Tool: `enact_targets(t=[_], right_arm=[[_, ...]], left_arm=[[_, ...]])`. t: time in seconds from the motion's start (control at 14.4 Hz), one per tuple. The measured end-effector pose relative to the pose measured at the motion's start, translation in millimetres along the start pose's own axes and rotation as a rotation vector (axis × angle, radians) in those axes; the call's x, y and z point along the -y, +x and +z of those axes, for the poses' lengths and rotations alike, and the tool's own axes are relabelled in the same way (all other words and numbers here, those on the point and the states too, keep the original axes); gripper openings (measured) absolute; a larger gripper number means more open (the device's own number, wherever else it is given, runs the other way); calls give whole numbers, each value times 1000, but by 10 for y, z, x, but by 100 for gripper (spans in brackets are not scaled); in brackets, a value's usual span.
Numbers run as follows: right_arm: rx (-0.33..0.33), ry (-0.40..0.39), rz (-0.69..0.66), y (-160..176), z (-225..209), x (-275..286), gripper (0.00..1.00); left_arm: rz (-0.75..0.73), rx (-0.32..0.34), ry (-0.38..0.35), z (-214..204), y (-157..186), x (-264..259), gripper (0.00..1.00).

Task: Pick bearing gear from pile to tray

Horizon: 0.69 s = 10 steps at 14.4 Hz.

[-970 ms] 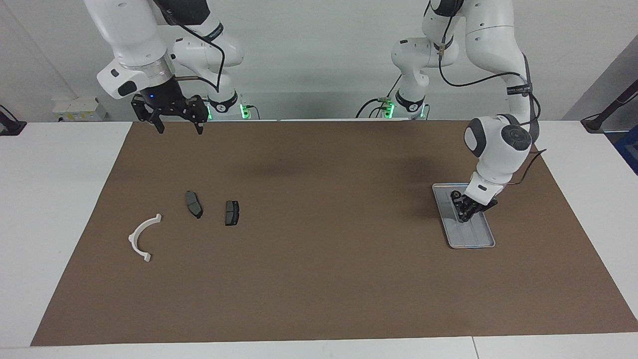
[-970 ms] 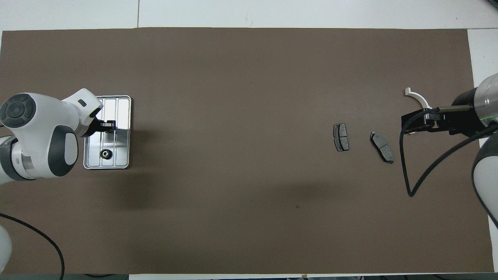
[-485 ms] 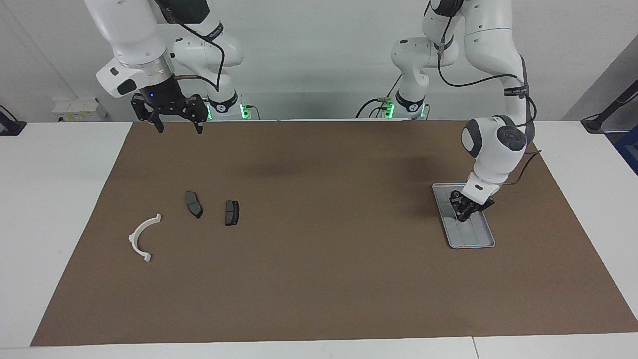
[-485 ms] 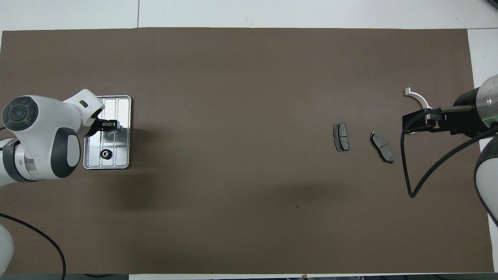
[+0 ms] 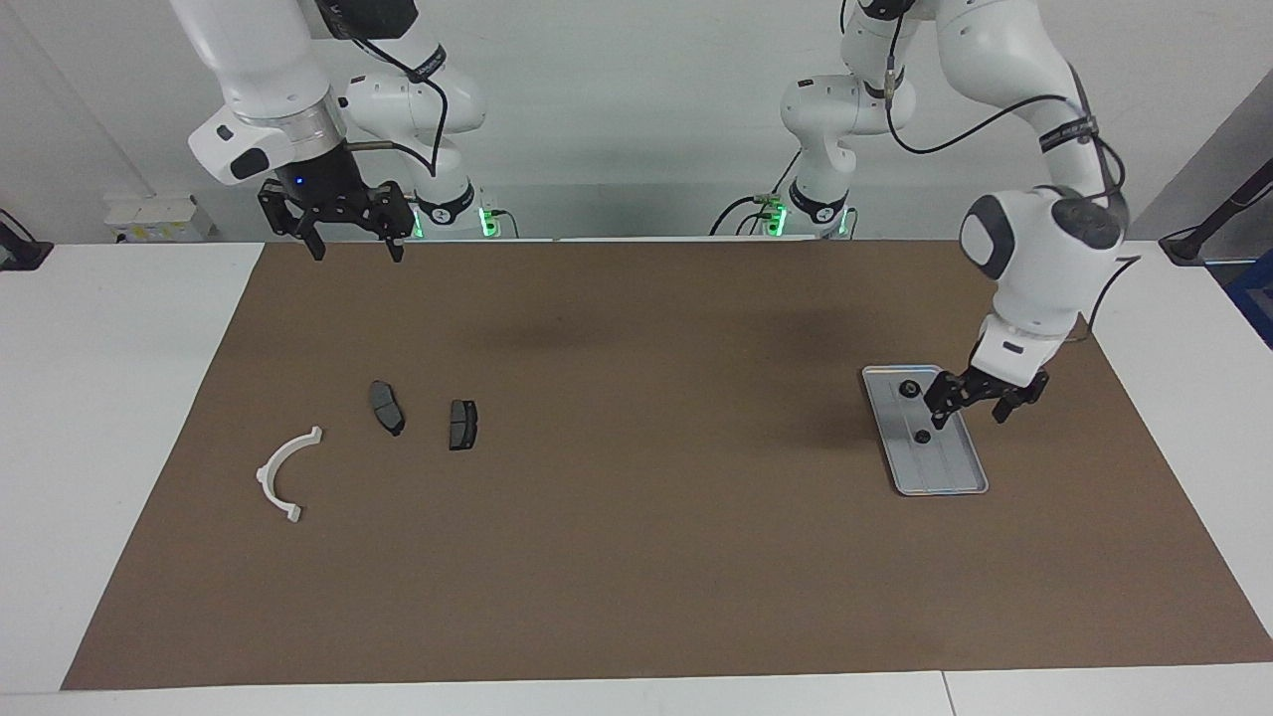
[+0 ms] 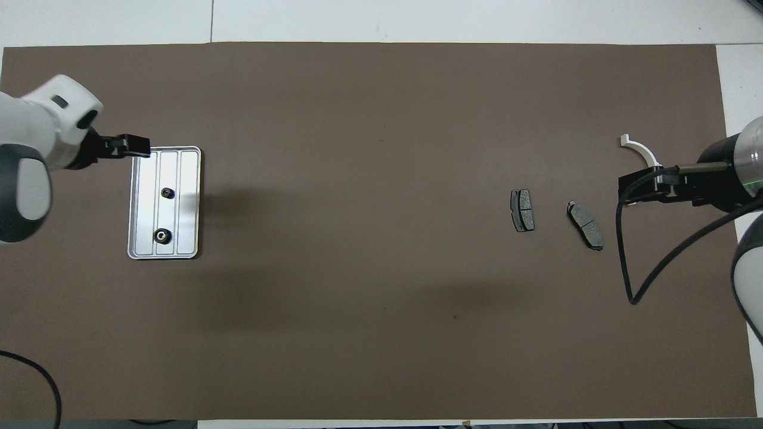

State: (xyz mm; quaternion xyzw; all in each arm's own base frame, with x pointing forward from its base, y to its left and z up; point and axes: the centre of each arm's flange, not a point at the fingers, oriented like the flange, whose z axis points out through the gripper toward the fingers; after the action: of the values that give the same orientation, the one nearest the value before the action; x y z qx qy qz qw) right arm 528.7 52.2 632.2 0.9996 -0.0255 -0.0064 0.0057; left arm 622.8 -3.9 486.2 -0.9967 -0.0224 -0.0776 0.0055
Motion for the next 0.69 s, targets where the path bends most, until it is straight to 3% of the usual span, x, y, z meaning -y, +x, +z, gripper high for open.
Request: enact_targets(t=[0.14, 0.28, 0.49, 0.69], right_arm=[[0, 0, 0, 0, 0, 0, 100], [0, 0, 0, 0, -1, 0, 100], [0, 0, 0, 0, -1, 0, 100], [0, 0, 0, 0, -1, 0, 100]], left_arm=[[-54, 0, -1, -915, 31, 4, 100], [-71, 25, -1, -1461, -136, -40, 100], [-73, 116, 6, -1738, -475, -171, 100], [-74, 135, 10, -1715, -611, -224, 100]])
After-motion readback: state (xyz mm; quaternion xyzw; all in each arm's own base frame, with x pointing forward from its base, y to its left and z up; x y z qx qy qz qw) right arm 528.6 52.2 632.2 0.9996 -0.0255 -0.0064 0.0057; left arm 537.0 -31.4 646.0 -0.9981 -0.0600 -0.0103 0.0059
